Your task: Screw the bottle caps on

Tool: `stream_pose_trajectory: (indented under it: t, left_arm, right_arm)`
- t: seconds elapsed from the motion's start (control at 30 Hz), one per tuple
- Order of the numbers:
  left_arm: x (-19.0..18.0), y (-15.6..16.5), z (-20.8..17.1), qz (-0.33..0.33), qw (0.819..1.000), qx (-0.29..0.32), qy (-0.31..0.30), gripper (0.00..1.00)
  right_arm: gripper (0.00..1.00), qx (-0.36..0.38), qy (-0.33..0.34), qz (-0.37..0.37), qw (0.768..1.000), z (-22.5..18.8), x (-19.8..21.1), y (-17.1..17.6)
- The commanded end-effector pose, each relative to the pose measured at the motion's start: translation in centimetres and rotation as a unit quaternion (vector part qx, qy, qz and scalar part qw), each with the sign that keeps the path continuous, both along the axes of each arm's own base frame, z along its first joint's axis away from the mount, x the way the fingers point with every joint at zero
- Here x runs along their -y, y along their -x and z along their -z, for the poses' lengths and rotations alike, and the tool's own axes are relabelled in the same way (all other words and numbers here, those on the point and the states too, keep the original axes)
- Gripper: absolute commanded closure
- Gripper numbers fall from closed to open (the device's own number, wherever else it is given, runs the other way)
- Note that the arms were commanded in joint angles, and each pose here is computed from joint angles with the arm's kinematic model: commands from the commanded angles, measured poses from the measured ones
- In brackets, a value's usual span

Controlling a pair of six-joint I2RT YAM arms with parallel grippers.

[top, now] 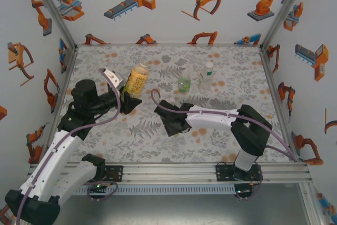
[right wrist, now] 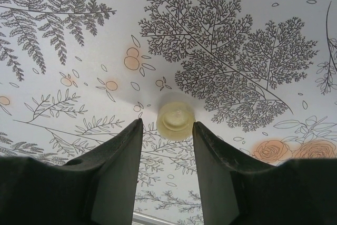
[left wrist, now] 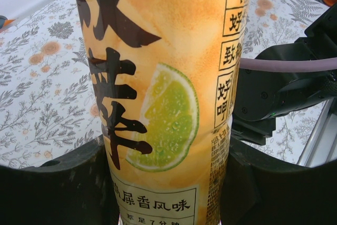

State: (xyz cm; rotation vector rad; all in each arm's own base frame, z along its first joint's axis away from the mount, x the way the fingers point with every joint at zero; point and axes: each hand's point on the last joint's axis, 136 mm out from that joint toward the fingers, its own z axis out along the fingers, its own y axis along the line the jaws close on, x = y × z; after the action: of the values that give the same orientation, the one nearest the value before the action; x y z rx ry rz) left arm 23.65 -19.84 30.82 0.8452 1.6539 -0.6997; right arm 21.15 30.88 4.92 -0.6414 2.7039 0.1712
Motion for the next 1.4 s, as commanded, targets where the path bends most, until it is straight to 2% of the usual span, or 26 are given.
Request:
stream_pose_trajectory:
  t: [0.0, 0.4, 0.87, 1.37]
  left_arm:
    - [0.0, 0.1, -0.7, 0.005, 1.000, 0.007, 0.011, 1.00]
    - [0.0, 0.2, -0.8, 0.005, 1.000, 0.009, 0.011, 1.00]
    - [0.0, 0.2, -0.8, 0.004, 1.000, 0.010, 0.011, 1.00]
    - [0.0, 0.2, -0.9, 0.004, 1.000, 0.011, 0.011, 1.00]
  right_arm:
    - [0.57, 0.005, 0.011, -0.009, 1.000, 0.0, 0.0, 0.0]
    - [0.56, -0.006, 0.018, -0.008, 1.000, 1.2, 0.0, 0.2]
    - [0.56, 0.017, 0.012, -0.008, 1.000, -1.1, 0.2, -0.3]
    - [0.55, 0.017, 0.027, -0.013, 0.999, -0.6, 0.4, -0.4]
